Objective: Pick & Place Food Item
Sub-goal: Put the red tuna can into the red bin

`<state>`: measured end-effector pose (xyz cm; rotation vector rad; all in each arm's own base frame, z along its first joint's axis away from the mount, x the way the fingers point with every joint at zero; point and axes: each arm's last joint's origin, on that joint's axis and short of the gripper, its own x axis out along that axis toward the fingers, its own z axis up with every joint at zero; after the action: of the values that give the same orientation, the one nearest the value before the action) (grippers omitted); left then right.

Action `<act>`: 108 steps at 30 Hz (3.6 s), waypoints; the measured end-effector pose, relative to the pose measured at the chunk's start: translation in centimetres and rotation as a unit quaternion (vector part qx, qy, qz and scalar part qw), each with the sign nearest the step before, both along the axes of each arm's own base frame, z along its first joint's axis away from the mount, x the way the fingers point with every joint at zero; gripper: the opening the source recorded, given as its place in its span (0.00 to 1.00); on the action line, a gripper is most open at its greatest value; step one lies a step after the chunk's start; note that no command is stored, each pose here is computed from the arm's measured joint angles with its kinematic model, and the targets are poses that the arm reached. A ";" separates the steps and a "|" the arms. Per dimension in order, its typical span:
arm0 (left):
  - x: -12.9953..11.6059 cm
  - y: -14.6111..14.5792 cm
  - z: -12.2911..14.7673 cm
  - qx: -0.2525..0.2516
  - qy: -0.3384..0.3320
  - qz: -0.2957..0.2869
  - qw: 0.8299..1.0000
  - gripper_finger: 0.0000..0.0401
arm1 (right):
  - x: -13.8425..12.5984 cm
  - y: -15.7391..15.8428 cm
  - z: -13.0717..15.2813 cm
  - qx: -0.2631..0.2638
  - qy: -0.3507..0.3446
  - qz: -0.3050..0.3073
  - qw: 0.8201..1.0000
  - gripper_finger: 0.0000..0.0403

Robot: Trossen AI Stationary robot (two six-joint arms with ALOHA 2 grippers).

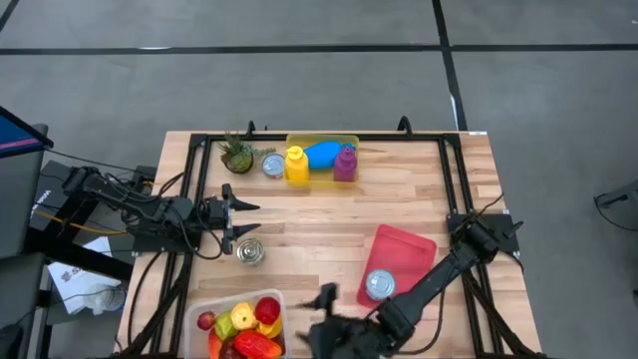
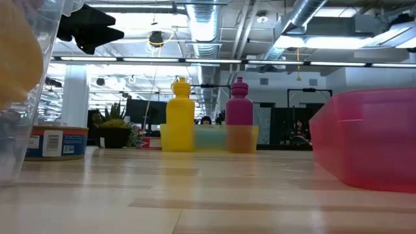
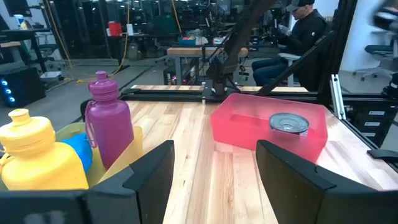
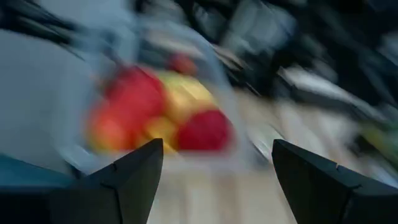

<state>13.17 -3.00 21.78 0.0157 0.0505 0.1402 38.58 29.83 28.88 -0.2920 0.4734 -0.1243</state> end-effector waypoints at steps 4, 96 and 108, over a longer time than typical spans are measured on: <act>0.0 -0.1 0.0 -0.003 0.000 -0.010 1.000 0.54 | 2.6 -0.4 0.9 0.018 -0.084 0.129 0.988 0.72; 5.0 22.7 4.0 -0.369 0.303 0.243 0.844 0.20 | -19.1 -24.2 -11.1 0.021 -0.201 0.062 0.977 0.72; 6.2 24.3 7.4 -0.314 0.340 0.184 0.867 0.26 | -19.1 -24.2 -11.0 0.032 -0.208 0.059 0.976 0.72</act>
<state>19.33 21.34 29.20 -0.6052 0.8110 0.4935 19.52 5.67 17.93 -0.2230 0.0440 -0.0517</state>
